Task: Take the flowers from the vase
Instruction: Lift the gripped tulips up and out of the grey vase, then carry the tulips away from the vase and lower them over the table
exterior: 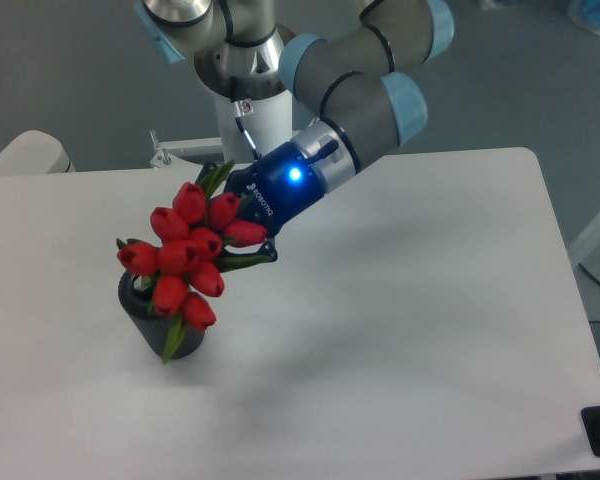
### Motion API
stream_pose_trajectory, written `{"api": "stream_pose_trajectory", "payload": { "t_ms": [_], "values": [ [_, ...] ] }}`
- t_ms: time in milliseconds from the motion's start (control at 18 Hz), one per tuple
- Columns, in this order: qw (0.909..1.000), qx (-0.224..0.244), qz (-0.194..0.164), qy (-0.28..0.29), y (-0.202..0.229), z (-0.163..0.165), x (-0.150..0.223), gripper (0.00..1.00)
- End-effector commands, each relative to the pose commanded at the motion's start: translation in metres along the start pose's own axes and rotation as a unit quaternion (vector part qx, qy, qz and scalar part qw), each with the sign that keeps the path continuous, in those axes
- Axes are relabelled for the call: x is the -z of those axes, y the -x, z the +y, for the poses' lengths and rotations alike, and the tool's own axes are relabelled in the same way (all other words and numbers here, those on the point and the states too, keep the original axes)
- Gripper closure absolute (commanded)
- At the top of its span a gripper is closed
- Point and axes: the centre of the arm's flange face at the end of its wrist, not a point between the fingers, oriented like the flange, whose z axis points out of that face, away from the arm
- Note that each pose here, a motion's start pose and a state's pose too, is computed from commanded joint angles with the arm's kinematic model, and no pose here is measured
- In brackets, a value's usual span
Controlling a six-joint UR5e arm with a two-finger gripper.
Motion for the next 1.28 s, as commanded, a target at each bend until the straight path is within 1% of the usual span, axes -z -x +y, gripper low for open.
{"api": "stream_pose_trajectory", "payload": {
  "t_ms": [111, 333, 500, 667, 833, 944, 1000, 1056, 1111, 1167, 1278],
  "values": [
    [0.9999, -0.002, -0.006, -0.010, 0.009, -0.010, 0.012, 0.99],
    [0.9993, 0.023, -0.022, -0.018, 0.035, -0.018, 0.032, 0.99],
    [0.9986, 0.031, -0.036, -0.021, 0.056, -0.021, 0.049, 0.99],
    [0.9975, 0.036, -0.055, -0.025, 0.082, -0.007, 0.071, 0.99],
    [0.9970, 0.021, -0.071, -0.023, 0.117, 0.004, 0.089, 0.98],
    [0.9958, 0.012, -0.090, -0.003, 0.134, 0.008, 0.098, 0.98],
    [0.9943, 0.006, -0.105, 0.018, 0.137, 0.005, 0.099, 0.98],
    [0.9911, -0.002, -0.125, 0.044, 0.140, 0.000, 0.102, 0.98],
    [0.9859, -0.007, -0.150, 0.075, 0.145, -0.006, 0.105, 0.98],
    [0.9809, -0.013, -0.166, 0.100, 0.149, -0.010, 0.105, 0.98],
    [0.9772, -0.016, -0.176, 0.118, 0.155, -0.012, 0.102, 0.99]
  ]
}}
